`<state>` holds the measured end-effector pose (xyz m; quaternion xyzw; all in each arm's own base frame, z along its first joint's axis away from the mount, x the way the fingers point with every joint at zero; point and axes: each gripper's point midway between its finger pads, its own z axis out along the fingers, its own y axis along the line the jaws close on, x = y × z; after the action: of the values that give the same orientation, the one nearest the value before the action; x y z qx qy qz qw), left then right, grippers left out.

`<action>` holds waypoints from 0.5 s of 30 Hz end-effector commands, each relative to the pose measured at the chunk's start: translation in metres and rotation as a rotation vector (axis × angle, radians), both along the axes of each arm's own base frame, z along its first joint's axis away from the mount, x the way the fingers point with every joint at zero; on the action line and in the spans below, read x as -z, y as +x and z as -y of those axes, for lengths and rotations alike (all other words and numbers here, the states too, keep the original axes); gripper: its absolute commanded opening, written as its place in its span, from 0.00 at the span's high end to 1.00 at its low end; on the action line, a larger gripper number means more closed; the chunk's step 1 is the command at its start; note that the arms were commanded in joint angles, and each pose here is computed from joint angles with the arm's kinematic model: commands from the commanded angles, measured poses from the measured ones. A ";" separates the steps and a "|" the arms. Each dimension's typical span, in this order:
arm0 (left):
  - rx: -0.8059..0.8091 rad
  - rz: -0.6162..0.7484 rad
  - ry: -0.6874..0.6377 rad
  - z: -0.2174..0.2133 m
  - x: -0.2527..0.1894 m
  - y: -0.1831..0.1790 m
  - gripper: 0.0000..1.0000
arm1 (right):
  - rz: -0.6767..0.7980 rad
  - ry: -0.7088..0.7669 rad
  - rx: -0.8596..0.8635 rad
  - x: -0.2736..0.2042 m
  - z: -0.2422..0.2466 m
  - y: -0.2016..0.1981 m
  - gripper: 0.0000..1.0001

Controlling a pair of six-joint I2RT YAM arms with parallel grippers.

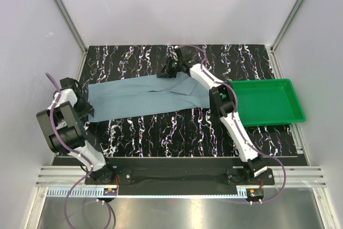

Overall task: Fold and stack the t-shirts
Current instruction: Fold the tshirt

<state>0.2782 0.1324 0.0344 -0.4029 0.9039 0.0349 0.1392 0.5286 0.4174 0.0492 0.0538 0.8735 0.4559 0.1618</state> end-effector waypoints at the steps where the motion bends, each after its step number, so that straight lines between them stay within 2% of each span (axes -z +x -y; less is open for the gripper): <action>1: 0.013 0.064 0.006 -0.006 -0.008 0.020 0.62 | 0.011 0.039 0.055 -0.012 -0.003 0.014 0.87; 7: 0.011 0.057 -0.001 -0.007 -0.004 0.023 0.72 | -0.120 0.012 0.118 0.020 0.002 0.009 0.91; 10: 0.011 0.042 0.017 -0.010 -0.004 0.020 0.73 | -0.182 0.006 0.157 0.033 0.008 0.007 0.91; 12: 0.002 0.032 0.033 -0.012 -0.007 0.017 0.71 | -0.197 -0.005 0.170 0.038 0.011 0.007 0.91; 13: -0.005 0.035 0.059 -0.016 -0.012 0.015 0.65 | -0.198 -0.012 0.176 0.040 0.012 0.008 0.91; 15: -0.008 0.038 0.082 -0.018 -0.016 0.013 0.60 | -0.199 -0.010 0.177 0.040 0.013 0.009 0.91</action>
<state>0.2819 0.1362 0.0288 -0.4017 0.9050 0.0395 0.1344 0.5308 0.4145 0.0211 0.1469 0.8756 0.4458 0.1137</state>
